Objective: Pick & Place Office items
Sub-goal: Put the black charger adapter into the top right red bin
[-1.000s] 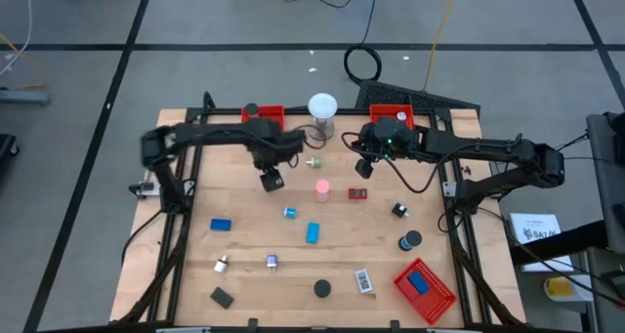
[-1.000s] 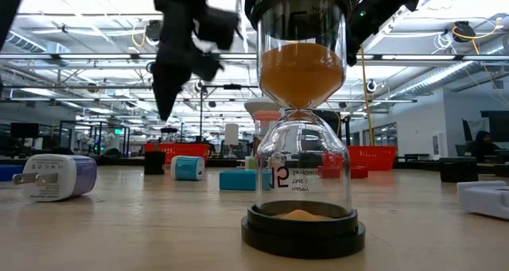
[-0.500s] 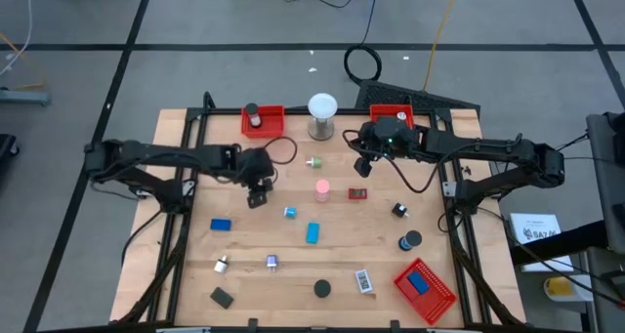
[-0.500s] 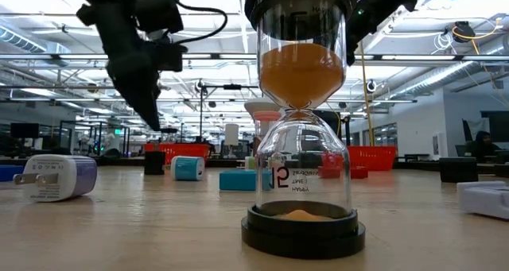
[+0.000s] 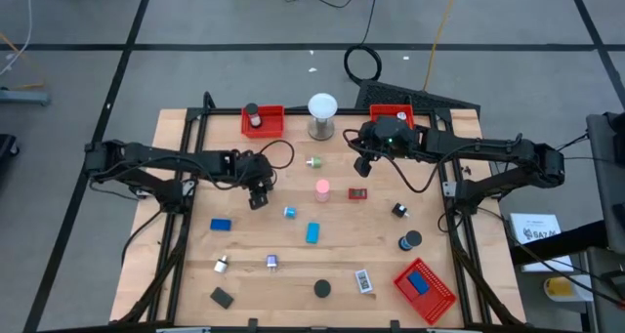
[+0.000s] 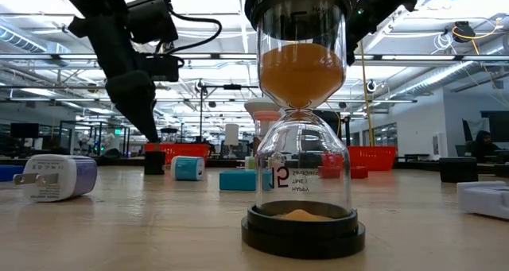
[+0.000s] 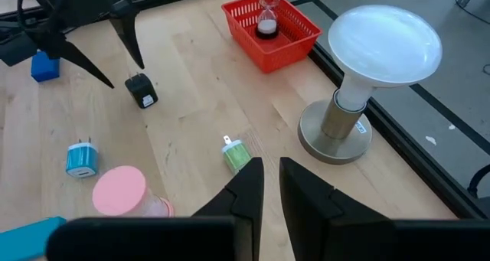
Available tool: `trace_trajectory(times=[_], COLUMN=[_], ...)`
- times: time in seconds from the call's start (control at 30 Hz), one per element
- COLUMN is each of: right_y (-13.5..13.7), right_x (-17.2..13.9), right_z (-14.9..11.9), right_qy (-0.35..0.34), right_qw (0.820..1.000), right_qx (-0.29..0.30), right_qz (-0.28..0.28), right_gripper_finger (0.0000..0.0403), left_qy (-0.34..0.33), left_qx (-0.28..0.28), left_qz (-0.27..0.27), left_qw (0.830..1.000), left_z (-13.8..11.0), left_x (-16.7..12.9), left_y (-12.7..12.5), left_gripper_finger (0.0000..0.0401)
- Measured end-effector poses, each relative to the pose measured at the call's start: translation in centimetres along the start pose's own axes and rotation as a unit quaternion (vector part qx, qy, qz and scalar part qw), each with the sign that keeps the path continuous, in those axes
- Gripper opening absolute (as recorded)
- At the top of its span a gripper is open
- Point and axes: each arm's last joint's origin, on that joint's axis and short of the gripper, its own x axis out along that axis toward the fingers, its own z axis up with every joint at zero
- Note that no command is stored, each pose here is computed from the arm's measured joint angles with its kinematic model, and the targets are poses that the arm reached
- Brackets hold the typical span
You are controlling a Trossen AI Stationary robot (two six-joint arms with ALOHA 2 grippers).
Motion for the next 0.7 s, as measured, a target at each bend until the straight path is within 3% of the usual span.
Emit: trace_trajectory(times=[0.2,0.53,0.7], right_y=[0.00,0.00,0.00], right_x=[0.01,0.00,0.01], right_z=[0.00,0.00,0.00], right_qy=[0.000,0.000,0.000], right_qw=[1.000,1.000,1.000], right_qx=[0.000,0.000,0.000], right_qz=[0.000,0.000,0.000], right_gripper_finger=[0.0034,0.0034,0.0034], left_qy=[-0.002,-0.005,-0.010], left_qx=[-0.006,-0.006,-0.008], left_qz=[0.008,0.009,0.011], left_qw=[1.000,1.000,1.000], left_z=[-0.44,-0.79,-0.70], left_x=[0.36,0.68,0.67], left_y=[0.07,0.08,0.09], left_gripper_finger=[0.0219,0.0100,0.0072])
